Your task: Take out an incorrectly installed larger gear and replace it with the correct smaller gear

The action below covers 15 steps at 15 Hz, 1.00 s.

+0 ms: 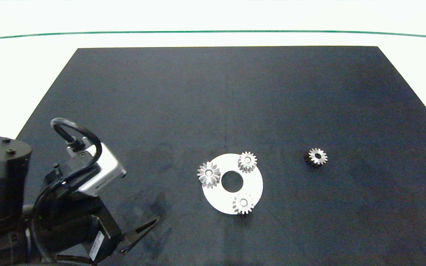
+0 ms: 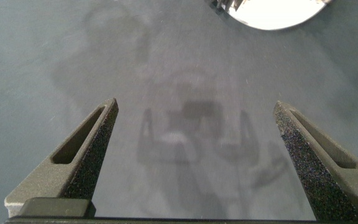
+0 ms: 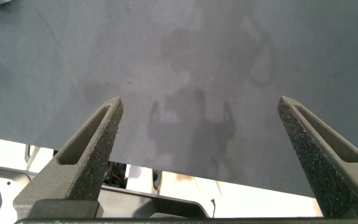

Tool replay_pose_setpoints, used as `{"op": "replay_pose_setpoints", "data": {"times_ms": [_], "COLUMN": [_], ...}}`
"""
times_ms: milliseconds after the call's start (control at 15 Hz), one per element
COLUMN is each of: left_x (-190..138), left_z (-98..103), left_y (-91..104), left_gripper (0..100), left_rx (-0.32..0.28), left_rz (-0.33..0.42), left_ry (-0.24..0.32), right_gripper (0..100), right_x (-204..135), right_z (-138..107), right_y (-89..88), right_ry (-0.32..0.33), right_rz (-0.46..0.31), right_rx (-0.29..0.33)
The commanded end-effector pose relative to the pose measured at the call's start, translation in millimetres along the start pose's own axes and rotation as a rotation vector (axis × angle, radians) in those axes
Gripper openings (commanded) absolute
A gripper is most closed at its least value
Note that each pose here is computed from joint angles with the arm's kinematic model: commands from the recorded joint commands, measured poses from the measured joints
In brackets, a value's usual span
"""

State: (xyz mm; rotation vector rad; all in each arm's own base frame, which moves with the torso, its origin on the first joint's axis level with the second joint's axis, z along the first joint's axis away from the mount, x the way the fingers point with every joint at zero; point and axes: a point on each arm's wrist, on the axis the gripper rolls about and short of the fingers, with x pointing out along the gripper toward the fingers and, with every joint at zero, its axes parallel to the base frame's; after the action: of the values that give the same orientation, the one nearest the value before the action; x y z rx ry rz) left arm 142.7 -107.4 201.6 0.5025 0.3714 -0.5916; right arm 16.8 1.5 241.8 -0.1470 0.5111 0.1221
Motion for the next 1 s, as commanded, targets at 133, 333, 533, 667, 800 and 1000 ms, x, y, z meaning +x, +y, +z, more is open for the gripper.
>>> {"op": "replay_pose_setpoints", "data": {"times_ms": [133, 333, 533, 667, 800, 1000], "left_x": [29.1, 36.0, 48.1, 57.8, 65.3, 78.7], "left_z": [14.9, 26.3, 30.9, 36.0, 42.3, 47.7], "left_y": [-3.1, -4.5, -8.7, -14.5, -19.0, -27.6], "left_gripper": [100, 100, 100, 100, 100, 100], "left_rx": [0.016, 0.020, 0.028, 0.030, 0.033, 0.033], "left_rz": [0.000, -0.010, -0.016, -0.021, -0.026, -0.050], "left_ry": [0.039, 0.023, 0.037, 0.048, 0.047, 0.058], "right_gripper": [100, 100, 100, 100, 100, 100], "right_x": [-0.5, 0.6, 0.3, 0.3, -0.7, 0.1], "right_z": [-3.3, -6.1, -6.3, -6.3, -6.7, -7.6], "right_y": [0.6, 0.9, 0.9, 1.0, 1.0, 1.1], "right_ry": [0.002, 0.010, 0.008, 0.008, 0.003, 0.008], "right_rz": [0.012, 0.014, 0.014, 0.015, 0.015, 0.017], "right_rx": [-0.007, -0.007, -0.007, -0.007, -0.007, -0.008]}}
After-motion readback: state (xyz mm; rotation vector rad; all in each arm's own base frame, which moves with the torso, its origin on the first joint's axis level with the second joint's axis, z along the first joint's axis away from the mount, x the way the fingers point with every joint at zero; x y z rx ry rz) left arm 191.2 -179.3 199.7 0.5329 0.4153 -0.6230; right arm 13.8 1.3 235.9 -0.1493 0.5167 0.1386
